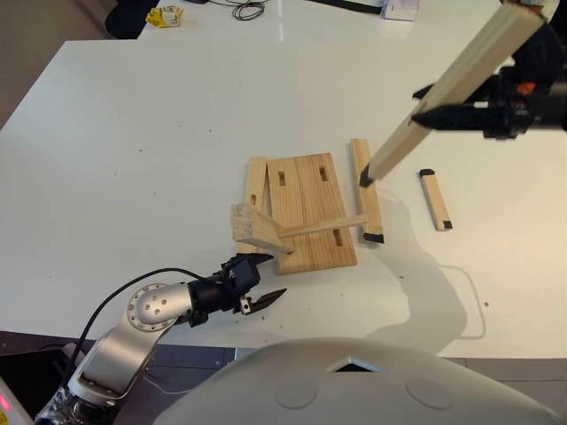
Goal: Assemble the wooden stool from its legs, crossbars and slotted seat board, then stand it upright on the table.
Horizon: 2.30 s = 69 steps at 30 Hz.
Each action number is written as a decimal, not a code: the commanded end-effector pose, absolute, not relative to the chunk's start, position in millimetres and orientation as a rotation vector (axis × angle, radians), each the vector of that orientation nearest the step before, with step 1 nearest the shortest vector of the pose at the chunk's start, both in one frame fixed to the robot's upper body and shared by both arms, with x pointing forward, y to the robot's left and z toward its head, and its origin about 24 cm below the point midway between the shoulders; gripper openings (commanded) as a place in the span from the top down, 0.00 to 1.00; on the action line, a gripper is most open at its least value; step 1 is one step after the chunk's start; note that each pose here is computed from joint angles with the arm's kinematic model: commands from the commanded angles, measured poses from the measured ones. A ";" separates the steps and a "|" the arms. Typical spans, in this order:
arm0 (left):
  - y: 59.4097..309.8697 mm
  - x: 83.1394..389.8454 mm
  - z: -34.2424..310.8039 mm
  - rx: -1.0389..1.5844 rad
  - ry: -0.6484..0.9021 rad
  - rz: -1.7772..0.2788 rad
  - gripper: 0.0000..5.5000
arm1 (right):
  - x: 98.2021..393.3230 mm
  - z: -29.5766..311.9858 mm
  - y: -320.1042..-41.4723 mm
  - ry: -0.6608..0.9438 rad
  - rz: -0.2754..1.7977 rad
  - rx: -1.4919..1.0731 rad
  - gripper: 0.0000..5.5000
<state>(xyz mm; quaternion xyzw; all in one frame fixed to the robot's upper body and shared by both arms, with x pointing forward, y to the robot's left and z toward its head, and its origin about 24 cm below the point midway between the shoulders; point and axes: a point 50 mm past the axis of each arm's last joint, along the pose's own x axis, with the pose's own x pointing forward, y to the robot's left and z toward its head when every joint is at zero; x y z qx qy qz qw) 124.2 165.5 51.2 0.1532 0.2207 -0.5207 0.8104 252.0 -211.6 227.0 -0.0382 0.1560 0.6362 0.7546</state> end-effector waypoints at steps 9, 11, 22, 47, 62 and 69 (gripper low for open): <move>183.7 139.7 51.1 0.400 0.480 -1.043 0.36 | 212.6 211.6 -184.7 0.177 1.537 -0.293 0.63; 185.8 142.0 51.7 0.406 0.478 -1.038 0.36 | 210.4 209.7 -182.1 0.146 1.543 -0.299 0.63; 196.1 157.5 58.7 0.440 0.455 -1.010 0.36 | 217.7 168.1 -189.1 0.205 1.463 -0.212 0.63; 201.5 168.2 69.2 0.455 0.448 -1.044 0.36 | 204.9 154.3 -168.1 0.145 1.484 -0.150 0.63; 204.2 174.4 73.3 0.459 0.445 -1.067 0.36 | 207.7 143.9 -164.6 0.113 1.420 -0.153 0.63; 202.3 175.8 74.2 0.455 0.437 -1.067 0.36 | 208.0 136.7 -164.7 0.123 1.418 -0.160 0.63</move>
